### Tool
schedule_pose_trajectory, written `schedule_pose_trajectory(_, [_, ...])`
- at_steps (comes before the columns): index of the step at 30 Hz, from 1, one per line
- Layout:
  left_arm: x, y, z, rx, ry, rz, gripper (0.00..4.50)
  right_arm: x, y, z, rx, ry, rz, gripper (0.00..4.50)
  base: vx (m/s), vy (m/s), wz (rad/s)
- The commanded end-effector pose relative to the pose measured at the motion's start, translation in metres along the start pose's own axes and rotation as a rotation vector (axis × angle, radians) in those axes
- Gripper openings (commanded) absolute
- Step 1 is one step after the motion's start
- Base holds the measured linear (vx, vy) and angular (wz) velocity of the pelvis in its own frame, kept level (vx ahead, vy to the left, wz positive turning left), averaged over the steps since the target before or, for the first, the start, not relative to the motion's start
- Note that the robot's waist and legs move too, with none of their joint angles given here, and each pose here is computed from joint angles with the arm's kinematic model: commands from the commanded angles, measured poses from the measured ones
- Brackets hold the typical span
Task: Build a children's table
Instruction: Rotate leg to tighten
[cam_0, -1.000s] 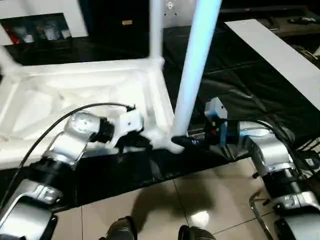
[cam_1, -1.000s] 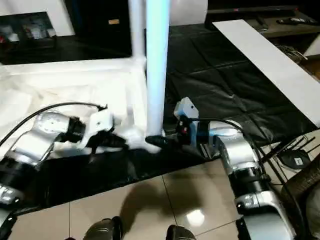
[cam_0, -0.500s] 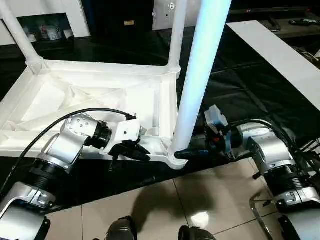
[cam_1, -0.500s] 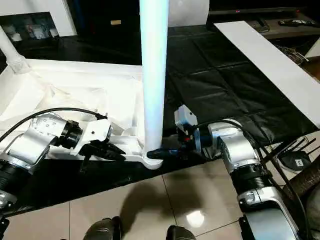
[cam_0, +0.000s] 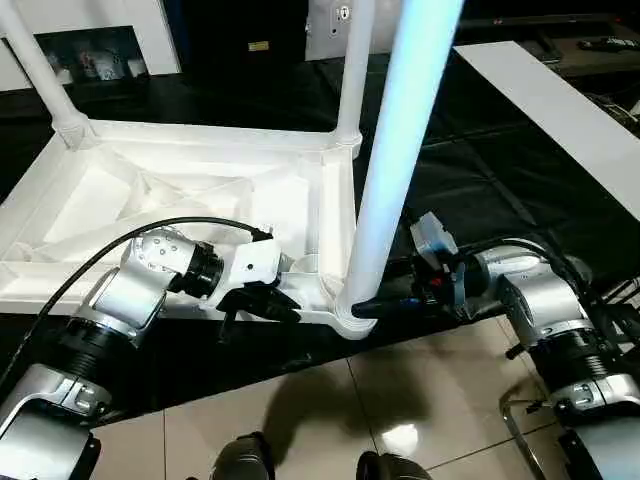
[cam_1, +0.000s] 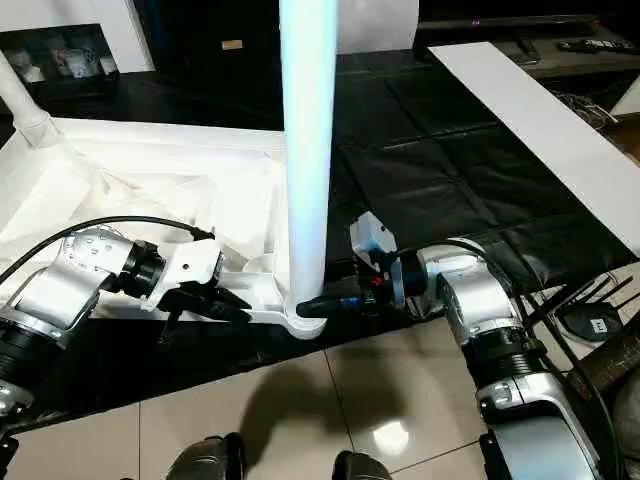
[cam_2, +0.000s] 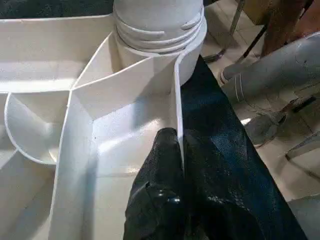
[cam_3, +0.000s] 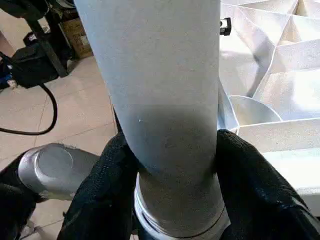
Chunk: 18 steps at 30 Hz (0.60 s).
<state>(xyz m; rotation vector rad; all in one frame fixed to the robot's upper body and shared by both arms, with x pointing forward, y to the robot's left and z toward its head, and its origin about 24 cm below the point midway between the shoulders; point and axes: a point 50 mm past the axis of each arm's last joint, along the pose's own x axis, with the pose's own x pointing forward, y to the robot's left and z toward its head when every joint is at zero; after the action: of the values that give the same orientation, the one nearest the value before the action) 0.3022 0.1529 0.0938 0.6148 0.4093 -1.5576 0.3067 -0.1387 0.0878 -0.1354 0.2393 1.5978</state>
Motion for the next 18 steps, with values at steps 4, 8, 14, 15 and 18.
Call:
schedule_pose_trajectory(4, [0.005,0.001,0.01,0.053,-0.02,-0.029,0.0,0.005,0.004,0.001,0.024,-0.034,0.038,1.98,0.0,0.0,0.0])
schedule_pose_trajectory(8, [0.009,0.007,0.016,0.017,-0.051,0.042,0.0,0.019,-0.002,0.001,0.055,-0.068,-0.118,1.98,0.0,0.0,0.0])
schedule_pose_trajectory(14, [0.027,0.028,0.035,-0.082,-0.119,0.261,0.0,0.055,-0.016,0.002,0.106,-0.117,-0.469,1.96,0.0,0.0,0.0])
schedule_pose_trajectory(15, [0.03,0.032,0.038,-0.098,-0.123,0.301,0.0,0.061,-0.018,0.003,0.118,-0.127,-0.521,1.96,0.0,0.0,0.0])
schedule_pose_trajectory(18, [0.038,0.041,0.046,-0.143,-0.127,0.403,0.0,0.072,-0.024,0.006,0.176,-0.148,-0.642,1.95,0.0,0.0,0.0])
